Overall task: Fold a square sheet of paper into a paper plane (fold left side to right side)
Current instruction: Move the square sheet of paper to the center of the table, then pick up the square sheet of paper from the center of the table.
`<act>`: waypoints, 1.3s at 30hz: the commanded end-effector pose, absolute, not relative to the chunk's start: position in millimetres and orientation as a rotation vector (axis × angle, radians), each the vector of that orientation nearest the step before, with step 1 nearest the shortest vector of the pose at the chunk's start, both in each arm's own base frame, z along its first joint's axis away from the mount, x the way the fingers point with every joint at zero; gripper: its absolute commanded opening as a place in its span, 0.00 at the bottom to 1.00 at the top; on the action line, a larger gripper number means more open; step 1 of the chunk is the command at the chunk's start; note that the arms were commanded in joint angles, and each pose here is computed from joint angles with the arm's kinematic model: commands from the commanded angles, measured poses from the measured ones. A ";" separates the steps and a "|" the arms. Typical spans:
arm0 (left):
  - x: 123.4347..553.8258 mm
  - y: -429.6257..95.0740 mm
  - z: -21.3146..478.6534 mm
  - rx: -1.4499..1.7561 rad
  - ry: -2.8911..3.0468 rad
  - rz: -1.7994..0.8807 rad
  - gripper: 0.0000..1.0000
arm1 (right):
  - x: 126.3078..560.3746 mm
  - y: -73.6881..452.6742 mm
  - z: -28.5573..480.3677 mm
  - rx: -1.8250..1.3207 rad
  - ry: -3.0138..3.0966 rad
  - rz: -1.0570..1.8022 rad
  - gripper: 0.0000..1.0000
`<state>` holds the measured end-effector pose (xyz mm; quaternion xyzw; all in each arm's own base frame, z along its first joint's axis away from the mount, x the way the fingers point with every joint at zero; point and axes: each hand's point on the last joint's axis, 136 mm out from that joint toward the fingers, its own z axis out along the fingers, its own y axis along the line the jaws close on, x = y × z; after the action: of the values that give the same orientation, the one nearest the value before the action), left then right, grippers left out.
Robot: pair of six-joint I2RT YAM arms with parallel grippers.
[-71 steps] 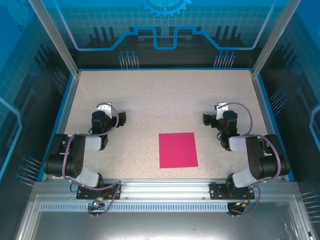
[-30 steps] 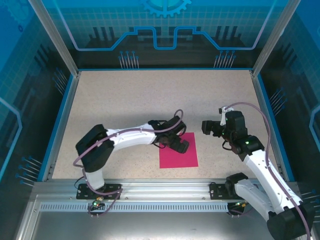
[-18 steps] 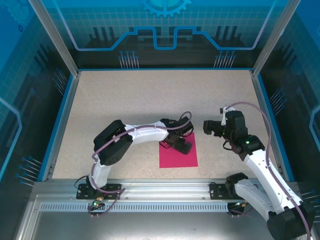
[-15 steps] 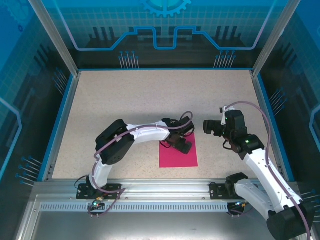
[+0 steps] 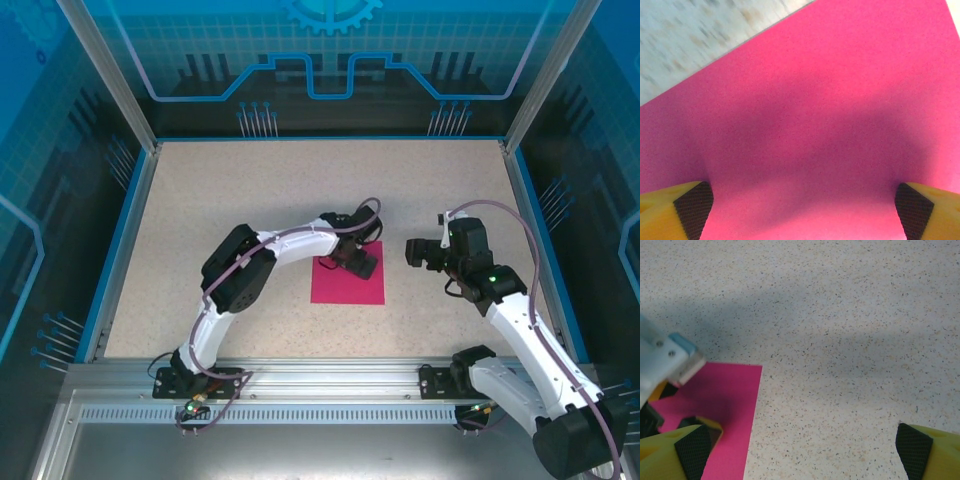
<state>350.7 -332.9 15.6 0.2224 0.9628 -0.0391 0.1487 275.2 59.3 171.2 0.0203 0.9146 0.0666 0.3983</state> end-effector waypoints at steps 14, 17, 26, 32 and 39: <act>339.0 -320.1 97.7 0.494 2.669 -0.586 0.96 | 308.6 112.7 132.9 -0.003 2.514 0.333 0.99; 318.8 -309.6 88.1 0.393 2.721 -0.684 0.92 | 326.0 133.1 119.7 -0.058 2.553 0.315 0.99; 287.2 -294.0 47.1 0.237 2.834 -0.751 0.81 | 372.8 174.2 68.6 -0.124 2.664 0.263 0.99; 280.8 -284.6 25.7 0.212 2.906 -0.679 0.72 | 381.4 192.7 42.7 -0.169 2.731 0.223 0.99; 275.2 -278.7 8.8 0.203 2.960 -0.628 0.60 | 359.9 203.6 13.4 -0.184 2.834 0.249 0.96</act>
<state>284.7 -283.0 24.0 0.0760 0.9698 -0.2169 0.0821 372.8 196.4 23.5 -0.0673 0.9793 0.0797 0.1734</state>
